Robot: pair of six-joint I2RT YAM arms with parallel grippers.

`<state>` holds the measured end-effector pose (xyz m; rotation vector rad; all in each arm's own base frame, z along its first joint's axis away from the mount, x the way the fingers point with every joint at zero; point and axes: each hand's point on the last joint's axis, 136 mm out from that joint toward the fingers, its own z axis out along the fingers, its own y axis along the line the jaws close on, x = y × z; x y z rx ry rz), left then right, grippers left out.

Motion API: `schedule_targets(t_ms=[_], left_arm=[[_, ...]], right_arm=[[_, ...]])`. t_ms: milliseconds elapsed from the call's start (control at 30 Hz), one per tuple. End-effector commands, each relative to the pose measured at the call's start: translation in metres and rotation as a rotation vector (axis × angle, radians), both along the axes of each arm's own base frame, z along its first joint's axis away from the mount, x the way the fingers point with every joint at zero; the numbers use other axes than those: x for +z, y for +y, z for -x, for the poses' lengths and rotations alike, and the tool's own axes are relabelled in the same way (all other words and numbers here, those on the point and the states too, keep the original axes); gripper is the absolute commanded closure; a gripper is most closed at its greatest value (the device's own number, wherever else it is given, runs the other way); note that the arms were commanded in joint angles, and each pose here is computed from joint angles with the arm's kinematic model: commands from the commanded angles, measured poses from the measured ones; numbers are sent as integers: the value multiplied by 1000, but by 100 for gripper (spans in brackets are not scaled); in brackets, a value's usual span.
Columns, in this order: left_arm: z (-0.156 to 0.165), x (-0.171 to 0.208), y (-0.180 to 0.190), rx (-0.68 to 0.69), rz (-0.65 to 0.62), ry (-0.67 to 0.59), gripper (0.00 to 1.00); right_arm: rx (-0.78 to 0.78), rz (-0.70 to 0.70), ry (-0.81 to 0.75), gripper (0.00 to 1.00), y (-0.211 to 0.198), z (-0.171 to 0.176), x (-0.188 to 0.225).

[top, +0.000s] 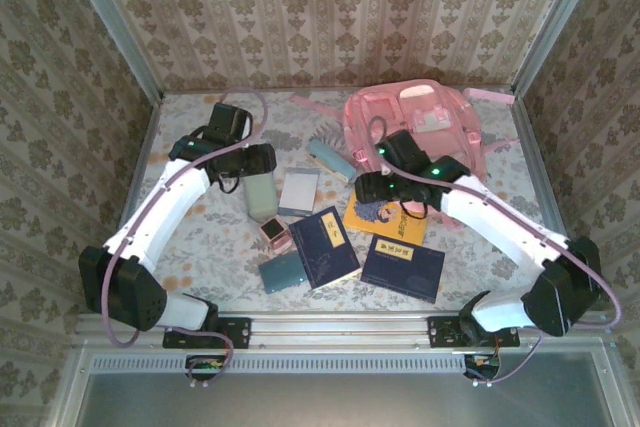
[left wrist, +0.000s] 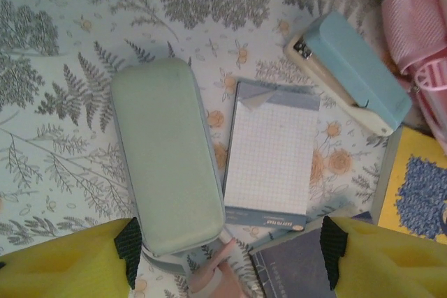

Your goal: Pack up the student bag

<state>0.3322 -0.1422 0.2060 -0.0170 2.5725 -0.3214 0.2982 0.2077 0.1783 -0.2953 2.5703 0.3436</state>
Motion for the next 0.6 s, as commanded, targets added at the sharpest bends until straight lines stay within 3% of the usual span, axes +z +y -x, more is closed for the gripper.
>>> schedule_targets(t_ms=[0,133,333,567], left_arm=[[8,-1,25,107,-6,14,28],[17,7,67,285,16,-11,28],[44,13,130,558,27,-85,23],[61,10,144,631,49,-98,23]], right_arm=[[203,28,31,18,59,25,-6],[328,59,36,10,122,41,-14],[434,145,45,7,195,47,-36],[427,278,65,6,222,36,-77]])
